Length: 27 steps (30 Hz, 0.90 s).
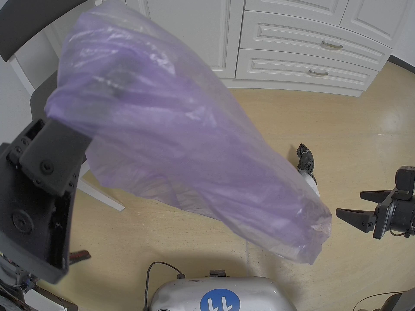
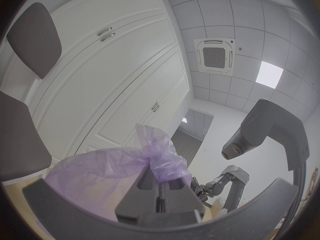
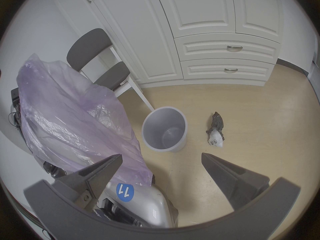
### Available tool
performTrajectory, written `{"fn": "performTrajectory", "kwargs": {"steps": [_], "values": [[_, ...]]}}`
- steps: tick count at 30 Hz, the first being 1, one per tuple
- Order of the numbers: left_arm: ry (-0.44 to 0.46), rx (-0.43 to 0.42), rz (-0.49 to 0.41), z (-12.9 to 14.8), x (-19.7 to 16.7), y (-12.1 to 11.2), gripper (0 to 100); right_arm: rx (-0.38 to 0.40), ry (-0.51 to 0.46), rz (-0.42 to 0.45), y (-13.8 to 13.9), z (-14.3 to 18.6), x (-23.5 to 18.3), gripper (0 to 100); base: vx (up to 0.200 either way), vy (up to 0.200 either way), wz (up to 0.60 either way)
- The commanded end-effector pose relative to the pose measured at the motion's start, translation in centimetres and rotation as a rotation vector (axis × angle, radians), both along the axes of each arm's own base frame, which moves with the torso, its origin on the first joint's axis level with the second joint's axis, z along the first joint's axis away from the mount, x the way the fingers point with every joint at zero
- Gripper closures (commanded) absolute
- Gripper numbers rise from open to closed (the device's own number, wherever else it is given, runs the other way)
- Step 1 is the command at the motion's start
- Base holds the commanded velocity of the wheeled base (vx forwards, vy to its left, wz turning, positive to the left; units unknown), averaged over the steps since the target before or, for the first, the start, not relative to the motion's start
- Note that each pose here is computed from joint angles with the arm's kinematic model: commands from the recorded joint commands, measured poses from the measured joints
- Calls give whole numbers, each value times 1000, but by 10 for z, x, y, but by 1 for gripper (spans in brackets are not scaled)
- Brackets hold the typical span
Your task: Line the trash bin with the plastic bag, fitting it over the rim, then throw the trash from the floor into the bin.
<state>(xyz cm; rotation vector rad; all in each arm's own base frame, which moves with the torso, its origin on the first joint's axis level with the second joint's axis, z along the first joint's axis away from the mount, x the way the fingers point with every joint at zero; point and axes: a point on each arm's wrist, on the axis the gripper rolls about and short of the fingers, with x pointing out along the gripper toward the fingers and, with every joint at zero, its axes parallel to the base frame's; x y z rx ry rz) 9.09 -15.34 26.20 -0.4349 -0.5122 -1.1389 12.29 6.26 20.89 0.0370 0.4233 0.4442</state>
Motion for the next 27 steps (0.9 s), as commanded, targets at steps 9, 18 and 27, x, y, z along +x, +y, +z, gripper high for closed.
{"fn": "performTrajectory", "kwargs": {"steps": [9,18,27], "values": [[-8,-14,-32,3,-7,0,100,-24,49,23,7,-9,7,0,0,0,0],[-14,-27,-52,5,-12,2,100,-37,106,120,22,-19,6,0,0,0,0],[-16,-27,-60,6,-13,1,100,26,35,153,22,-10,-6,0,0,0,0]]}}
